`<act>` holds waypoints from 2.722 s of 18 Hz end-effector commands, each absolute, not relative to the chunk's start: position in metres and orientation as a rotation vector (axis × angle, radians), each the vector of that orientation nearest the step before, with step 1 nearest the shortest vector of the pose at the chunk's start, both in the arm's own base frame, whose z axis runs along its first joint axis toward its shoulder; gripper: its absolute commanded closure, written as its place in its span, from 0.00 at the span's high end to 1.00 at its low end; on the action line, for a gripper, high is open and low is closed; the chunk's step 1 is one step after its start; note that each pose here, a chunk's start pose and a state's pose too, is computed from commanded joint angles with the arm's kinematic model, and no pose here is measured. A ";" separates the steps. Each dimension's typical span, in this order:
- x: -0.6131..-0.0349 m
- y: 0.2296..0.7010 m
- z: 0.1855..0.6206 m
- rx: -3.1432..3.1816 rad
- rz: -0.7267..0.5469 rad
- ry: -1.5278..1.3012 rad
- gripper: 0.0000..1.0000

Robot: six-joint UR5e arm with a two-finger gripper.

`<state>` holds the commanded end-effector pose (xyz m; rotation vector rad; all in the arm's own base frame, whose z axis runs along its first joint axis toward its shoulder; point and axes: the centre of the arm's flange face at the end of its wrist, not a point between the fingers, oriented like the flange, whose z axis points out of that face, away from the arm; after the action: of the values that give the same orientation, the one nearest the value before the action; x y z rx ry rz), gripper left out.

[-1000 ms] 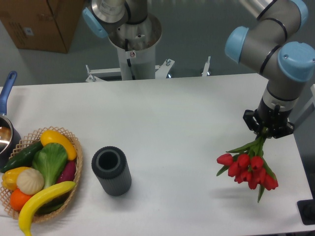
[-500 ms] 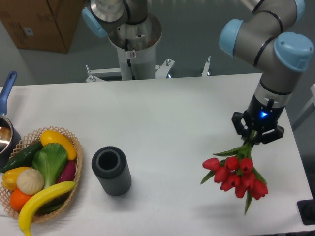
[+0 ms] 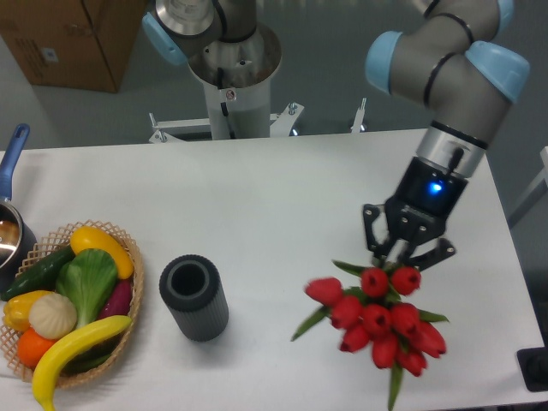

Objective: Insert the flowers into the vase
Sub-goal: 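Carry the tulips toward the dark grey vase, stems first, then lower the tulip stems down into the vase opening, then open the gripper to release the tulips in the vase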

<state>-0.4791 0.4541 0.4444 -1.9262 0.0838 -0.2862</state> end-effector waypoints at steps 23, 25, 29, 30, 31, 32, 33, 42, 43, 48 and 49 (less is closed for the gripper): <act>-0.351 0.517 0.401 -1.645 -0.517 0.374 0.00; -0.345 0.517 0.393 -1.645 -0.526 0.377 0.00; -0.340 0.516 0.374 -1.648 -0.529 0.386 0.03; -0.339 0.516 0.366 -1.650 -0.516 0.400 0.08; -0.341 0.517 0.352 -1.655 -0.514 0.404 0.11; -0.341 0.517 0.341 -1.659 -0.511 0.410 0.15; -0.341 0.517 0.329 -1.658 -0.510 0.416 0.20; -0.344 0.503 0.269 -1.741 -0.472 0.439 0.85; -0.348 0.500 0.268 -1.744 -0.470 0.428 0.95; -0.358 0.485 0.268 -1.810 -0.430 0.416 1.00; -0.365 0.478 0.273 -1.823 -0.407 0.407 1.00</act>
<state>-0.3648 0.4779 0.2734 -1.8227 0.4071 -0.4072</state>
